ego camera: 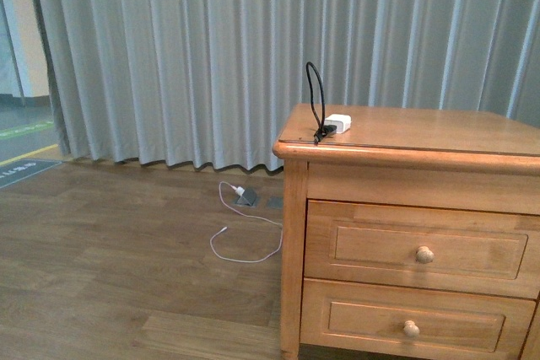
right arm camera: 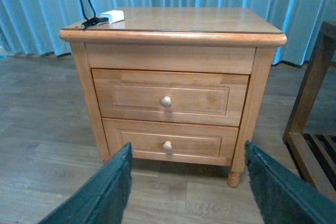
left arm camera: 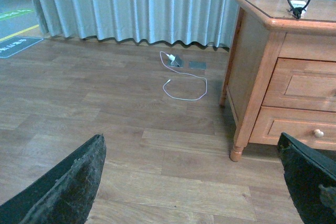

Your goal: Put charger into drawer

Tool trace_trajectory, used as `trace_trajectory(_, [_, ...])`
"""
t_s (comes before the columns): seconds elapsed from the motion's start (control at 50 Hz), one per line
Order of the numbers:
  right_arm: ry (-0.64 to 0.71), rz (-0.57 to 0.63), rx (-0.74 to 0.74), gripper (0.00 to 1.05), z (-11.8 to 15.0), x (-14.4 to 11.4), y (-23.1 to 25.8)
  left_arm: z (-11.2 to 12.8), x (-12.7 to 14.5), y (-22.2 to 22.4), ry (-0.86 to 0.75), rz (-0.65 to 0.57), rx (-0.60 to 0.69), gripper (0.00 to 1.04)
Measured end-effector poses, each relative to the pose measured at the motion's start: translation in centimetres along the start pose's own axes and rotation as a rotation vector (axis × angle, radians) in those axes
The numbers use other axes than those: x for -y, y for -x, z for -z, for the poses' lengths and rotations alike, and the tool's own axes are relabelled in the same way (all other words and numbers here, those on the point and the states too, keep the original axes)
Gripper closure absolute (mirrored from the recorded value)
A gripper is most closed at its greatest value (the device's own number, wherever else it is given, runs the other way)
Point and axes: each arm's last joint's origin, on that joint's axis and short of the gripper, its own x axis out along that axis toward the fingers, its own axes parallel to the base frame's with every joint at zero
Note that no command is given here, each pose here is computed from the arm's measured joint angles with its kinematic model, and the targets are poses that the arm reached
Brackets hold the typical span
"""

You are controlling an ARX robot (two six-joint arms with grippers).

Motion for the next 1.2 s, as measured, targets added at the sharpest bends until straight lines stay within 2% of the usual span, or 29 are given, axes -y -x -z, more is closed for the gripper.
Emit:
trace_trajectory(0.12, [-0.002, 0.0, 0.0, 0.06, 0.0, 0.0, 0.0, 0.0, 0.0, 0.0, 0.0, 0.0, 0.0, 0.06])
trace_trajectory(0.2, [-0.001, 0.0, 0.0, 0.09, 0.0, 0.0, 0.0, 0.0, 0.0, 0.0, 0.0, 0.0, 0.0, 0.06])
trace_trajectory(0.6, [-0.001, 0.0, 0.0, 0.08, 0.0, 0.0, 0.0, 0.0, 0.0, 0.0, 0.0, 0.0, 0.0, 0.06])
trace_trajectory(0.7, [0.084, 0.075, -0.121, 0.08, 0.3, -0.2, -0.3, 0.0, 0.0, 0.0, 0.0, 0.0, 0.0, 0.06])
trace_trajectory(0.82, [0.11, 0.033, -0.176, 0.08, 0.3, -0.4, -1.5, 0.0, 0.0, 0.0, 0.0, 0.0, 0.0, 0.06])
trace_trajectory(1.02, [0.113, -0.003, -0.179, 0.08, -1.3, -0.8, -6.5, 0.0, 0.0, 0.0, 0.0, 0.0, 0.0, 0.06])
trace_trajectory(1.2, [0.124, -0.035, -0.213, 0.08, -0.7, -2.0, -12.6, 0.0, 0.0, 0.0, 0.0, 0.0, 0.0, 0.06])
